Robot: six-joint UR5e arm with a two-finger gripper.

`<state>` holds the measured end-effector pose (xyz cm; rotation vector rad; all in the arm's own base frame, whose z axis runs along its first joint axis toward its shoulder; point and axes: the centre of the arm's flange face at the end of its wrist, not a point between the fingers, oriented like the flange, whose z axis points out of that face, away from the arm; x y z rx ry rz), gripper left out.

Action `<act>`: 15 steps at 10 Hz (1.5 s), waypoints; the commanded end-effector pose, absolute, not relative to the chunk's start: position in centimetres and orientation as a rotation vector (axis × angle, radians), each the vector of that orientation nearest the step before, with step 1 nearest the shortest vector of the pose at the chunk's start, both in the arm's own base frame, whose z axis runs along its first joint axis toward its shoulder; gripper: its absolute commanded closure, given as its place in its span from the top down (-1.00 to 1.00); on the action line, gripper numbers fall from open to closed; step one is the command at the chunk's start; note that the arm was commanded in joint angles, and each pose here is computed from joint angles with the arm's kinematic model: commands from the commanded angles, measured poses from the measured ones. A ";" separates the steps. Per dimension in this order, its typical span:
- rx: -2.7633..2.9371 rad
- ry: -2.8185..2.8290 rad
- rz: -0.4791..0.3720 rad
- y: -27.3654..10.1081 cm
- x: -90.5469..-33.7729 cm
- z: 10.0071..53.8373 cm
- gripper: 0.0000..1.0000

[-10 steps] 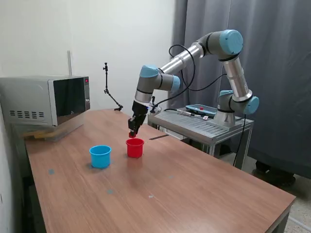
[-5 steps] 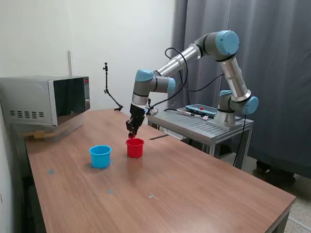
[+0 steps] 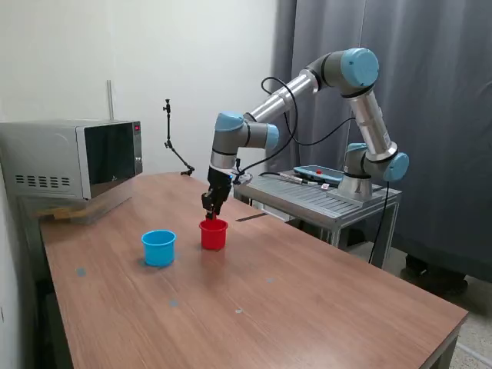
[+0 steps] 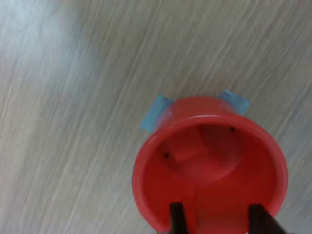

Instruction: Place red objects in the red bin, and blue objects in the blue bin.

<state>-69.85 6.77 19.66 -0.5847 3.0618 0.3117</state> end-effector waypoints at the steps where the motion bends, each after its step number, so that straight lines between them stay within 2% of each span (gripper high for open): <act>1: -0.590 3.064 0.316 6.4 -70.0 19.8 1.00; 4: -0.611 3.059 0.314 5.6 -69.6 20.1 1.00; 5: -0.647 3.072 0.332 4.3 -68.8 22.2 1.00; 7: -0.792 3.092 0.392 0.9 -65.6 29.2 1.00; 9: -0.902 3.031 0.367 -0.1 -61.8 33.2 1.00; 11: -1.149 2.937 0.375 -1.7 -58.5 39.1 1.00; 12: -1.387 2.830 0.384 -4.4 -57.2 41.2 1.00; 13: -1.564 2.728 0.393 -5.5 -56.2 42.8 1.00; 14: -1.769 2.603 0.384 -8.3 -56.0 44.2 1.00; 15: -1.898 2.567 0.340 -9.6 -56.1 45.3 1.00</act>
